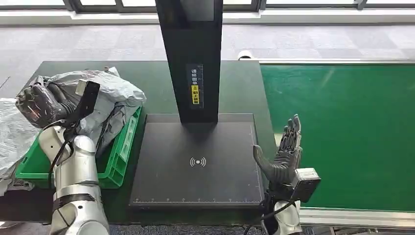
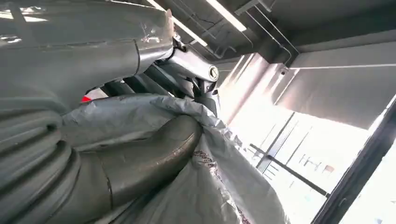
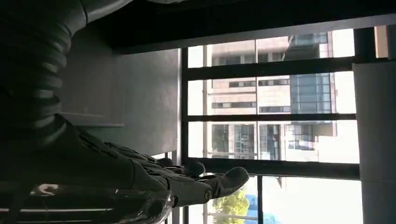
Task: Moved the parcel from conveyor to table for the left to box.
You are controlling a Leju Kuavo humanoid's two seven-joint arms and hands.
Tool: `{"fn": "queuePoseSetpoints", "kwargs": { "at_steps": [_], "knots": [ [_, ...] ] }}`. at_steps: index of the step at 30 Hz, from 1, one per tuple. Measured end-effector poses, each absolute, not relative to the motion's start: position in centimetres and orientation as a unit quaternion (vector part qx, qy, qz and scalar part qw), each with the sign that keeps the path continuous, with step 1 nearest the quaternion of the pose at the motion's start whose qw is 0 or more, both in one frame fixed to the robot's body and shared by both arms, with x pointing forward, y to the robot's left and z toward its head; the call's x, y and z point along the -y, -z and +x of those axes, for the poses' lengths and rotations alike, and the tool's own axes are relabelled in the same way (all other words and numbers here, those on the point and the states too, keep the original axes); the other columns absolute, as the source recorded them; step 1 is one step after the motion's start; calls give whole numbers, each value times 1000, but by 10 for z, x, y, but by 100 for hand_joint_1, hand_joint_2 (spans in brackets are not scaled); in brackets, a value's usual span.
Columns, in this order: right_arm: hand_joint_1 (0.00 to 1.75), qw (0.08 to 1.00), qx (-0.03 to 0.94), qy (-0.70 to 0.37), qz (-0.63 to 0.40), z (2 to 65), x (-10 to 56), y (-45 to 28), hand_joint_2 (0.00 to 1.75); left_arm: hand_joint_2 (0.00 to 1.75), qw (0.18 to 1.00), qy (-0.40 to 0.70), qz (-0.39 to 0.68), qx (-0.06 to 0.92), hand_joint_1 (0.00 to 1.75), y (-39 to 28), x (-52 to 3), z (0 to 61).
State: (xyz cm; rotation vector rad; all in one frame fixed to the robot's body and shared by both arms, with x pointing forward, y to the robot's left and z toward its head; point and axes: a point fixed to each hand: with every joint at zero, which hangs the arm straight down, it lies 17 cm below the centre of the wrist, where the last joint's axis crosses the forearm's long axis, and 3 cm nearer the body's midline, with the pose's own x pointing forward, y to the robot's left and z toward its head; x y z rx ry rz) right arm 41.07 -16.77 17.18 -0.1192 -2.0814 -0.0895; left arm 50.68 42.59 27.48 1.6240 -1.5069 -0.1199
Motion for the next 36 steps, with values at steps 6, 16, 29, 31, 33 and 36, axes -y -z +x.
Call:
{"fn": "queuePoseSetpoints", "kwargs": {
  "at_steps": [6,16,29,31,33,36],
  "knots": [
    [0,504,862,31,-46,410,165,-171,175,175,484,33,652,583,0,-254,-442,510],
    [0,505,862,28,-46,410,166,-170,175,0,509,26,653,560,0,-233,-467,508],
    [0,508,859,34,-52,411,170,-168,175,0,421,-2,655,628,0,-265,-477,477],
    [0,509,858,35,-53,412,171,-167,175,0,413,-15,658,629,0,-266,-481,469],
    [0,509,858,35,-53,412,170,-167,175,0,418,-29,661,622,0,-262,-487,461],
    [0,510,858,36,-53,412,170,-167,175,0,423,-43,664,615,0,-258,-492,455]
  ]
}}
